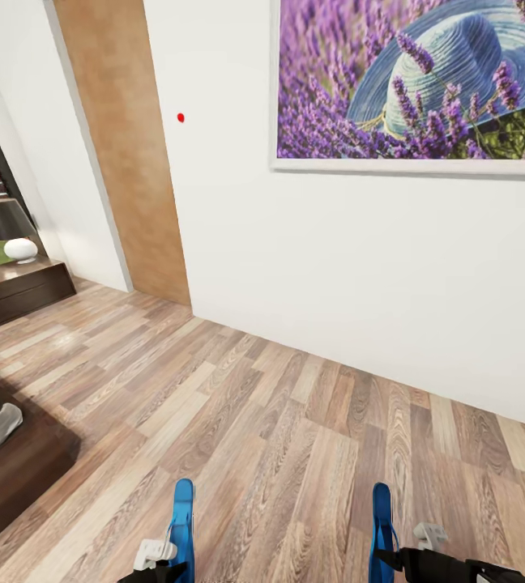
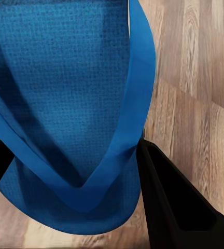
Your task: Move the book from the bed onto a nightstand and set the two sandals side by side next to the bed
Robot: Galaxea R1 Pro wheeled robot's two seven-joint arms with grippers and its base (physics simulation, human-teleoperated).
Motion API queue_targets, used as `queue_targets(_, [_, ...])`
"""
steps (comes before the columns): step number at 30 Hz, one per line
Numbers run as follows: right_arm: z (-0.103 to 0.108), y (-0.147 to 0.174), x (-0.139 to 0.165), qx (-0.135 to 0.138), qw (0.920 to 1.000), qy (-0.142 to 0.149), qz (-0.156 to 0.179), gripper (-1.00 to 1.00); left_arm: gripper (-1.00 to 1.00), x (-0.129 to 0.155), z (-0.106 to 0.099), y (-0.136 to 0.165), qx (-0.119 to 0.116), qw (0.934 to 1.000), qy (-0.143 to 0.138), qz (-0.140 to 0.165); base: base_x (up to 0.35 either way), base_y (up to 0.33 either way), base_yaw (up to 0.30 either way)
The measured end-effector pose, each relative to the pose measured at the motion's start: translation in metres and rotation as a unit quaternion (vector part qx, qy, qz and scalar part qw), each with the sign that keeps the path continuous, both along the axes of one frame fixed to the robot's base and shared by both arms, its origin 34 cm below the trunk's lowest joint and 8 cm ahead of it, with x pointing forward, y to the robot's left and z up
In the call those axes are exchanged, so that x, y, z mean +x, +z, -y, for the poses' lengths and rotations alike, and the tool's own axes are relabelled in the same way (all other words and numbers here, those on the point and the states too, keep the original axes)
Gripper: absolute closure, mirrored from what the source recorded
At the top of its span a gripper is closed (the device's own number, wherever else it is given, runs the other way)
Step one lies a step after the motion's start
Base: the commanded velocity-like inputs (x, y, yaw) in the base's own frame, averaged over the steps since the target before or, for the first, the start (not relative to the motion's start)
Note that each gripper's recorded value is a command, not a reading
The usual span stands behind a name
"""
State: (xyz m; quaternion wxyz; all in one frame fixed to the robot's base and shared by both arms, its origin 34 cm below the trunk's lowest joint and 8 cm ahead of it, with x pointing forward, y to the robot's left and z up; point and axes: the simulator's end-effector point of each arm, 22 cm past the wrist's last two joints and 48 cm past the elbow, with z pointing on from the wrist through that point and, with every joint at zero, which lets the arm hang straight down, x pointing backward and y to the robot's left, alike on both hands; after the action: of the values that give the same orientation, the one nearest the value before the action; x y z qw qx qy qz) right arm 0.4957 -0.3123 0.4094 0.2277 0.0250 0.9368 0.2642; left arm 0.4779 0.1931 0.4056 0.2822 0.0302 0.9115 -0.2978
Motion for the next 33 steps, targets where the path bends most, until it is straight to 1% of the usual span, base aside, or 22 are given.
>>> queue_targets(10, [0.0002, -0.001, -0.0006, 0.0, 1.0, -0.001, -0.001, 1.0, 1.0, -0.0007, 0.0, -0.0009, 0.0, 1.0, 0.0, -0.001, 0.0, 0.0, 0.28])
queue_targets(12, [0.0003, -0.001, -0.0005, 0.0, 1.0, -0.001, -0.001, 1.0, 1.0, -0.0007, -0.0002, -0.001, 0.0, 1.0, 0.0, -0.002, 0.094, 0.0, 0.124])
queue_targets(29, [0.0002, -0.0009, -0.0011, 0.0, 1.0, -0.001, -0.001, 1.0, 1.0, -0.0003, -0.0006, -0.0006, 0.0, 1.0, 0.002, -0.001, 0.302, 0.0, 0.012])
queue_targets(33, [0.0001, -0.0008, -0.001, 0.0, 1.0, -0.001, -0.001, 1.0, 1.0, -0.0005, -0.0005, -0.0007, 0.0, 1.0, 0.001, -0.001, 0.323, 0.0, 0.152])
